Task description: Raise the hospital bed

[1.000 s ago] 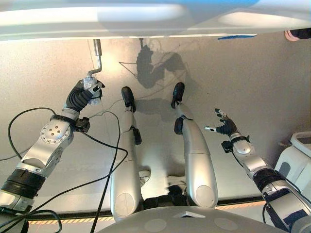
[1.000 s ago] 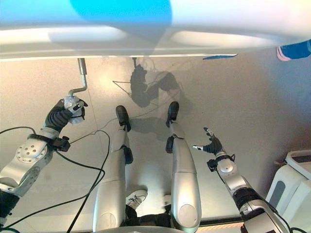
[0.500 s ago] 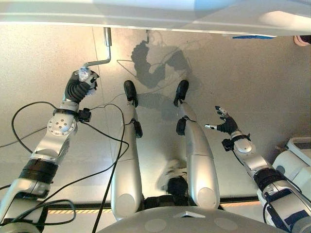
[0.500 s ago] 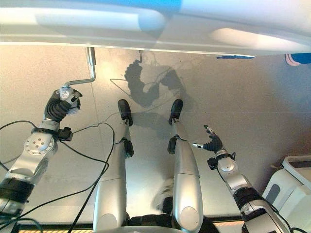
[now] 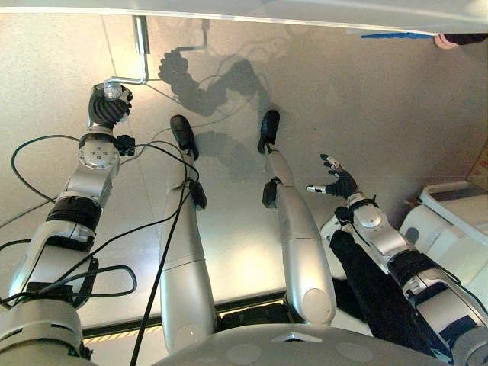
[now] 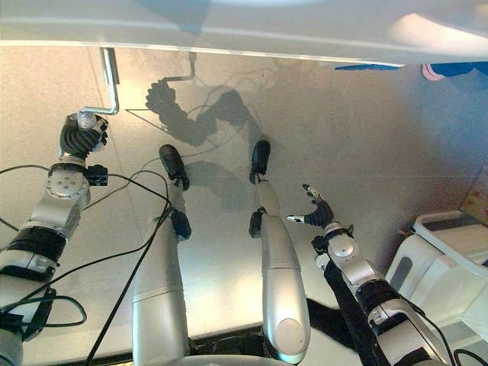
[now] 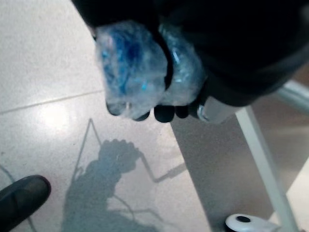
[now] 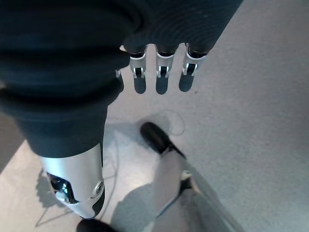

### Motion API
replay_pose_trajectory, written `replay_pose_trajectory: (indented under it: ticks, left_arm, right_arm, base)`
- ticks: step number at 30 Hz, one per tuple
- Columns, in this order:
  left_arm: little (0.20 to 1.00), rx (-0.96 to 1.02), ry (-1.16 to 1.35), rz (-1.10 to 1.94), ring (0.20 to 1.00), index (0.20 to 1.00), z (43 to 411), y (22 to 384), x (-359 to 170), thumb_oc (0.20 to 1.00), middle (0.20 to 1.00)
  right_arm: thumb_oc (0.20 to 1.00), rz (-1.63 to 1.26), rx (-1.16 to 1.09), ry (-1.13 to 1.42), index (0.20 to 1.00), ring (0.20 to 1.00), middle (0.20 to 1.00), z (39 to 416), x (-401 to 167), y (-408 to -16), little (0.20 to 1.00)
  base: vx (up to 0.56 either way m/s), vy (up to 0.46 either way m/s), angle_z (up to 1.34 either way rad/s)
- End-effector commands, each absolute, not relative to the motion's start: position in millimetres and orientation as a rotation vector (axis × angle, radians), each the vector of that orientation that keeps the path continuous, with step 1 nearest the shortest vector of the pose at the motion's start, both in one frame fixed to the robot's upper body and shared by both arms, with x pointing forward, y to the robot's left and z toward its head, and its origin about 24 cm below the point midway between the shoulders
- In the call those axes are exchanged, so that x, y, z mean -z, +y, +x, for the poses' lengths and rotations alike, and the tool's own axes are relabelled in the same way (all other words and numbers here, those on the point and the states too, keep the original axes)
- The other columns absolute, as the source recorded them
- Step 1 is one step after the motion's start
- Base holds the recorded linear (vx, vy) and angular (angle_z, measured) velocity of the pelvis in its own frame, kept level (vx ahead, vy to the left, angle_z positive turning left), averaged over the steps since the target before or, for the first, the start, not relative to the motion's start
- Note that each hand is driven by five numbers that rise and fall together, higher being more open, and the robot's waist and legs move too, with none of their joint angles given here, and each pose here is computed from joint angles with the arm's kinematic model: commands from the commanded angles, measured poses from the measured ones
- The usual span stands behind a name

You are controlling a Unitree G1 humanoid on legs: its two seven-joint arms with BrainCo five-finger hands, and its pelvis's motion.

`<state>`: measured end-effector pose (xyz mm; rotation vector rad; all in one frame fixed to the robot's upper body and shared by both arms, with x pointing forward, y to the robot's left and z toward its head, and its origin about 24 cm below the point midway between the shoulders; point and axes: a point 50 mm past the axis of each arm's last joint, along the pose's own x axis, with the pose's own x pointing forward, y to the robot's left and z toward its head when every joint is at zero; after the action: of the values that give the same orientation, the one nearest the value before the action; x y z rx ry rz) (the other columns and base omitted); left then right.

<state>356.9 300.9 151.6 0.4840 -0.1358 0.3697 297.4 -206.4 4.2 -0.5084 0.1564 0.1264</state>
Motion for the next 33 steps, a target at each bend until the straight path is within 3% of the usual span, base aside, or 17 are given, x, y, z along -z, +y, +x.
replay_pose_trajectory:
  ticks: [1,9,15,21,25,30,33]
  left_arm:
    - [0.2,-0.523,-0.145,0.54,0.2,0.2,350.3,334.6,-173.1,0.2,0.2]
    - [0.2,-0.438,-0.118,0.63,0.2,0.2,365.4,310.0,-169.7,0.2,0.2]
    - [0.2,-0.196,-0.21,0.637,0.2,0.2,386.6,236.3,-170.4,0.2,0.2]
    - [0.2,-0.061,-0.274,0.596,0.2,0.2,391.2,192.9,-172.5,0.2,0.2]
    - [0.2,0.096,-0.383,0.529,0.2,0.2,377.6,158.3,-177.6,0.2,0.2]
    - [0.2,0.183,-0.423,0.464,0.2,0.2,360.0,152.3,-174.4,0.2,0.2]
    - [0.2,0.316,-0.486,0.339,0.2,0.2,324.6,153.9,-176.2,0.2,0.2]
  right_arm:
    - [1.0,-0.481,-0.132,0.166,1.0,1.0,1.0,292.9,0.5,-203.3,1.0]
    - [1.0,-0.498,-0.166,0.147,1.0,1.0,1.0,296.4,-4.6,-197.3,1.0]
    - [1.0,-0.524,-0.185,0.105,1.0,1.0,1.0,308.4,-16.4,-188.1,1.0]
    - [1.0,-0.563,-0.195,0.1,1.0,1.0,1.0,315.8,-19.8,-183.5,1.0]
    - [1.0,-0.579,-0.186,0.109,1.0,1.0,1.0,313.8,-18.2,-189.3,1.0]
    - [1.0,-0.591,-0.169,0.142,1.0,1.0,1.0,308.8,-11.7,-197.7,1.0]
    - [1.0,-0.593,-0.124,0.229,1.0,1.0,1.0,293.8,4.7,-219.3,1.0]
  base:
    - [-0.02,-0.004,-0.1]
    - [-0.03,-0.035,-0.08]
    - [-0.05,-0.121,-0.07]
    - [-0.04,-0.136,-0.06]
    - [-0.04,-0.134,-0.09]
    - [-0.02,-0.108,-0.06]
    - [-0.01,-0.099,-0.09]
